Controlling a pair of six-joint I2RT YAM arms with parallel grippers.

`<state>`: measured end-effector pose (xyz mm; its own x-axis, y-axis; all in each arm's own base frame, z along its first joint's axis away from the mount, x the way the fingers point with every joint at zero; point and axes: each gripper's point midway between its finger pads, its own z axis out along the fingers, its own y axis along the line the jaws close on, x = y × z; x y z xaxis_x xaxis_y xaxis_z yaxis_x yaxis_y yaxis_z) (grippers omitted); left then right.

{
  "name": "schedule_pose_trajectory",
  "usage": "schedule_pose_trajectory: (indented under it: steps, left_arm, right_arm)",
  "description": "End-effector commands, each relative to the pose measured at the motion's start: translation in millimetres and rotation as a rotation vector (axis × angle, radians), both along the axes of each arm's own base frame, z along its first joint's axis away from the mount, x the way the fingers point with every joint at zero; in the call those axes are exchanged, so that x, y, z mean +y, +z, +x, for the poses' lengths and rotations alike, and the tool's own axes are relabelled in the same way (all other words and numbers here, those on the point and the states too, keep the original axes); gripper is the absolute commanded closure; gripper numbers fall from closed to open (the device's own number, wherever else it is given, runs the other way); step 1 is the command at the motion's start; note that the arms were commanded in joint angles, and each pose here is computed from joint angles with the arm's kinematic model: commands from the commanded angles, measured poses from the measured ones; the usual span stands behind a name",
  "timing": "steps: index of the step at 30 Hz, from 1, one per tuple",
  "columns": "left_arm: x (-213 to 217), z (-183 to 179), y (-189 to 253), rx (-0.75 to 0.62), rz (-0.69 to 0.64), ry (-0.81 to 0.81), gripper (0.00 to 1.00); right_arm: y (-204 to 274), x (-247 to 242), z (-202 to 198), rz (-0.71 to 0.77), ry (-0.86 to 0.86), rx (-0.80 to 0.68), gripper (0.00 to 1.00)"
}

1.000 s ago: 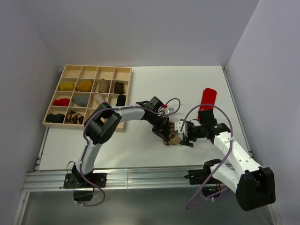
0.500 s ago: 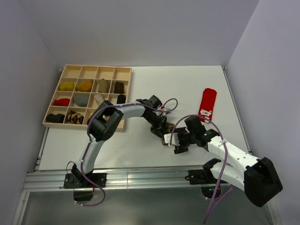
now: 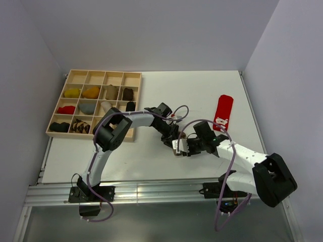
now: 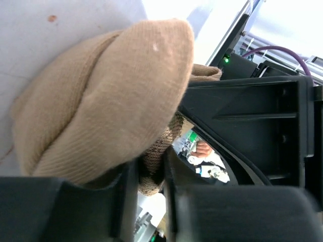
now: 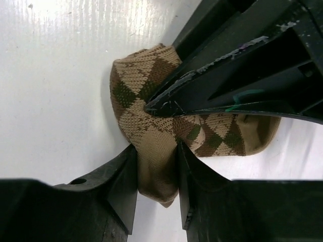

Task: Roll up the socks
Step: Roll the sock at the center of the board.

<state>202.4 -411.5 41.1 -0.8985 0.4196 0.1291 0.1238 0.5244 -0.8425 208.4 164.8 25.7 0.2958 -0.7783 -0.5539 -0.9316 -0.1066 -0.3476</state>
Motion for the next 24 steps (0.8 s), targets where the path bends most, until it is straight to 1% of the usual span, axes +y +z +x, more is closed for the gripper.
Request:
schedule_pose_trajectory:
  steps: [1,2,3,5,8,10,11,15,16,17,18,19,20,21,22,23,24]
  left_arm:
    - [-4.1,9.0,7.7,-0.109,-0.038,0.028,0.69]
    - [-2.9,14.0,8.8,-0.138,-0.043,0.043,0.68]
    - [-3.7,18.0,18.1,-0.193,-0.087,0.055,0.66]
    - [-2.4,25.0,30.9,-0.229,-0.141,0.092,0.62]
    - [4.1,39.6,46.2,-0.316,-0.192,0.155,0.59]
    - [7.4,53.9,58.5,-0.408,-0.218,0.224,0.58]
    - [11.1,60.8,62.8,-0.429,-0.225,0.256,0.58]
    - [28.5,81.4,79.7,-0.537,-0.214,0.415,0.58]
    - [34.4,93.1,78.7,-0.591,-0.18,0.475,0.59]
    - [42.7,92.3,71.1,-0.615,-0.158,0.512,0.59]
    - [49.2,95.0,84.9,-0.658,-0.175,0.56,0.59]
    - [59.9,105.9,84.8,-0.715,-0.139,0.64,0.59]
    - [71.3,102.5,76.6,-0.741,-0.123,0.673,0.59]
    - [80.4,103.5,91.4,-0.792,-0.137,0.72,0.59]
    - [88.3,104.2,94.8,-0.824,-0.136,0.759,0.58]
    - [105.3,103.0,99.4,-0.881,-0.133,0.832,0.58]
    - [114.2,103.2,102.9,-0.914,-0.133,0.868,0.57]
  right_arm:
    - [-5.2,-5.9,-1.0,-0.065,-0.031,0.065,0.66]
    - [-4.0,-7.0,-0.4,-0.076,-0.034,0.074,0.68]
    - [-0.8,-7.0,3.0,-0.087,-0.036,0.075,0.68]
    - [-3.1,-12.0,-4.2,-0.116,-0.034,0.117,0.69]
    - [-0.6,-13.4,-10.7,-0.131,-0.035,0.172,0.69]
    - [-0.5,-15.4,-12.7,-0.142,-0.042,0.206,0.7]
    - [-1.1,-16.7,-12.5,-0.148,-0.048,0.213,0.7]
    - [-4.0,-19.2,-13.1,-0.161,-0.061,0.257,0.7]
    - [-4.6,-21.4,-16.7,-0.174,-0.061,0.284,0.69]
    - [-8.9,-21.9,-19.8,-0.189,-0.057,0.322,0.69]
    - [-4.2,-18.5,-15.0,-0.188,-0.053,0.327,0.69]
    - [-5.4,-21.7,-22.6,-0.213,-0.048,0.38,0.69]
    - [-9.0,-21.9,-26.1,-0.228,-0.046,0.432,0.69]
    - [-4.4,-19.7,-20.6,-0.228,-0.042,0.446,0.69]
    - [-3.5,-22.8,-27.1,-0.247,-0.042,0.496,0.69]
    - [-3.2,-20.6,-22.7,-0.256,-0.041,0.528,0.69]
    - [-2.1,-19.3,-22.8,-0.253,-0.04,0.555,0.7]
